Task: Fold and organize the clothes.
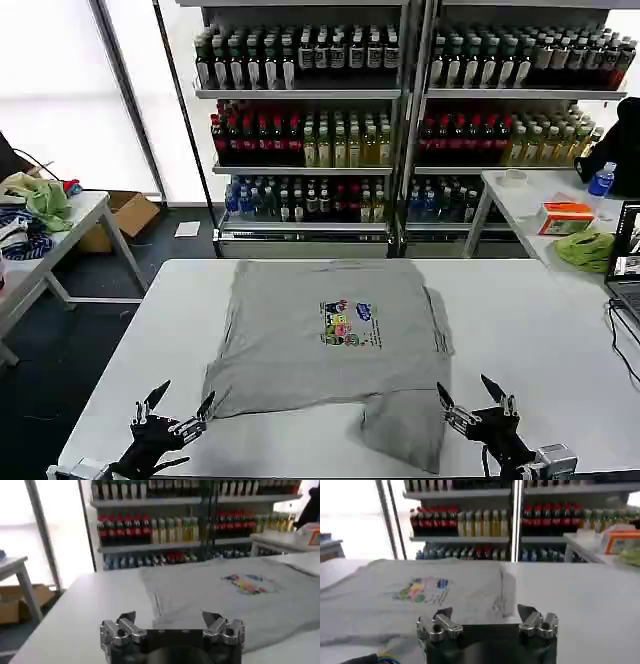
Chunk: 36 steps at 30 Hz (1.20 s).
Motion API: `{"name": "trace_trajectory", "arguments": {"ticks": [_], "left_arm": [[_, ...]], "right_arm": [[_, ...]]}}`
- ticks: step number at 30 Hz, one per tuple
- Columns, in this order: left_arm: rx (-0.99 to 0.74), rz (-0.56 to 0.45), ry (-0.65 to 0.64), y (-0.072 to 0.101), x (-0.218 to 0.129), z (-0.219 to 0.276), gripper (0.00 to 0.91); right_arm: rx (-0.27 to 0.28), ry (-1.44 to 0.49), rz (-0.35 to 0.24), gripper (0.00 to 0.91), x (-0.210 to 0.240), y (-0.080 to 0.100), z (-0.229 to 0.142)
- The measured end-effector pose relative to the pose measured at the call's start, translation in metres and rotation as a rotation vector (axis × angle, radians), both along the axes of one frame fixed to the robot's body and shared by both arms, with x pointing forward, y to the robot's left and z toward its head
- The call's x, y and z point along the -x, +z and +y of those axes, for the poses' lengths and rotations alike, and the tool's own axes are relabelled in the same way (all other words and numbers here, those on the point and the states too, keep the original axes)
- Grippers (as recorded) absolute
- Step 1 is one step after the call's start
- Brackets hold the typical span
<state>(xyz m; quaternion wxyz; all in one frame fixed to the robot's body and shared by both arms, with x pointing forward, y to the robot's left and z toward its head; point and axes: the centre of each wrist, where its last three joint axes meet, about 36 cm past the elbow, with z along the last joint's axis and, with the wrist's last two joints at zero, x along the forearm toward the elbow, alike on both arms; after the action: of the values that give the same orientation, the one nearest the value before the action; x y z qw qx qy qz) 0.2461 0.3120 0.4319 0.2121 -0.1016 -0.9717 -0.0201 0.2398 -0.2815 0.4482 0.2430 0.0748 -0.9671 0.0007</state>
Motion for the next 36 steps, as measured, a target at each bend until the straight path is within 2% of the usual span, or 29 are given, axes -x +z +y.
{"name": "trace_trajectory", "arguments": {"ticks": [8, 20, 32, 33, 34, 35, 36], "left_arm": [[0.011, 0.106, -0.015, -0.002, -0.007, -0.004, 0.907], [0.055, 0.147, -0.017, -0.009, -0.026, -0.006, 0.907], [0.072, 0.201, -0.011, -0.028, -0.028, -0.008, 0.907], [0.075, 0.202, -0.012, -0.029, -0.029, -0.008, 0.907], [0.076, 0.202, -0.013, -0.03, -0.029, -0.009, 0.907], [0.078, 0.203, -0.014, -0.031, -0.029, -0.009, 0.907], [0.079, 0.204, -0.016, -0.031, -0.029, -0.009, 0.856]], "right_arm": [[0.003, 0.012, 0.074, 0.907, 0.008, -0.004, 0.017], [0.01, 0.042, 0.114, 0.907, 0.012, -0.013, 0.037], [0.009, 0.042, 0.15, 0.907, 0.016, -0.024, 0.044], [0.01, 0.042, 0.152, 0.826, 0.016, -0.024, 0.044], [0.01, 0.042, 0.152, 0.514, 0.016, -0.025, 0.044], [0.01, 0.042, 0.154, 0.0, 0.016, -0.025, 0.044], [0.009, 0.041, 0.155, 0.0, 0.016, -0.026, 0.044]]}}
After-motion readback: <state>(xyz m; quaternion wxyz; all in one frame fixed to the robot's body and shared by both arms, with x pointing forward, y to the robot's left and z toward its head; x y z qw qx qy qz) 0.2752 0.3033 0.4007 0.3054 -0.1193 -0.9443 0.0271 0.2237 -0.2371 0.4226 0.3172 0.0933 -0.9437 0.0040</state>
